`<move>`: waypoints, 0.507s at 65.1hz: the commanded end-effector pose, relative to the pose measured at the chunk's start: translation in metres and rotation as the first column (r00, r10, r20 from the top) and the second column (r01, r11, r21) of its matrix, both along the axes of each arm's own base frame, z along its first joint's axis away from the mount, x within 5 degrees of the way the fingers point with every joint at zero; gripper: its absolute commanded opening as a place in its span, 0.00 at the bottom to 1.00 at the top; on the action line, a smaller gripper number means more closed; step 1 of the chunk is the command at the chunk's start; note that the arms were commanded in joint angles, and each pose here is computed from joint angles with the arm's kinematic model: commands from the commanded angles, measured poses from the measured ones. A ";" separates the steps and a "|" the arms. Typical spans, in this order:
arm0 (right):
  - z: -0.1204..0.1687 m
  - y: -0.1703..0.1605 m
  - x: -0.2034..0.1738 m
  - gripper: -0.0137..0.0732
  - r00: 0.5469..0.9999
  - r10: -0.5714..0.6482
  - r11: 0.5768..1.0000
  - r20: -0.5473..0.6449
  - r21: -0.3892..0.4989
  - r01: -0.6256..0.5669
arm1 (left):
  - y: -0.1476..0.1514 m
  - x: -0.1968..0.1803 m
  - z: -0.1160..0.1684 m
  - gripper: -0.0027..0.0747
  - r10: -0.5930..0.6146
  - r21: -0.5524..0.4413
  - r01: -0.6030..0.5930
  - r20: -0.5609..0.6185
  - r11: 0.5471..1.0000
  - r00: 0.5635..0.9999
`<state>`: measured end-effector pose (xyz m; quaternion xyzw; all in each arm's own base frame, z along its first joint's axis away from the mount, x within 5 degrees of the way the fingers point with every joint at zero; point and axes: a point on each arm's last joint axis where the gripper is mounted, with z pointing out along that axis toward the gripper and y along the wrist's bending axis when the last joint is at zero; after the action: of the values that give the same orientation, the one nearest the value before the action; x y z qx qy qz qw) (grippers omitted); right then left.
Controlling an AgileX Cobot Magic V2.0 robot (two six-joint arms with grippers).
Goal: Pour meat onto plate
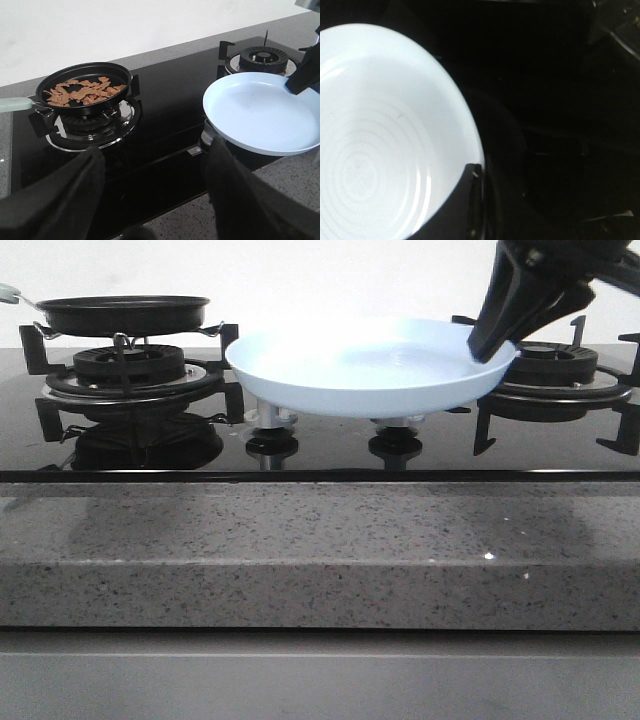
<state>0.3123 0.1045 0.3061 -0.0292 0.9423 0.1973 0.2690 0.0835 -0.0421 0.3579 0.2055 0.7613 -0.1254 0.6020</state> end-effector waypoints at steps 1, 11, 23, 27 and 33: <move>0.020 -0.001 0.003 0.08 0.994 -0.026 0.999 0.106 0.046 0.021 | -0.001 0.001 0.016 0.60 0.002 -0.051 0.003 0.090 0.999 0.996; 0.016 0.000 0.005 0.08 0.996 -0.025 0.999 0.091 0.042 0.021 | -0.001 0.001 0.016 0.60 0.002 -0.051 0.003 0.090 0.999 0.996; 0.015 0.000 0.005 0.08 0.996 -0.024 0.999 0.089 0.042 0.020 | -0.001 0.001 0.016 0.60 0.004 -0.062 0.001 0.082 0.998 0.997; 0.015 0.000 0.005 0.08 0.996 -0.024 0.999 0.089 0.042 0.020 | 0.000 0.003 0.016 0.60 0.026 -0.087 -0.019 0.074 0.996 0.997; 0.015 0.000 0.005 0.08 0.996 -0.024 0.999 0.089 0.042 0.020 | 0.003 0.008 0.017 0.61 0.081 -0.085 -0.077 0.047 0.993 0.996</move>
<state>0.3179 0.1058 0.2984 -0.0275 0.9438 0.1959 0.2646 0.0855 -0.0401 0.3581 0.1825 0.7680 -0.1264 0.6008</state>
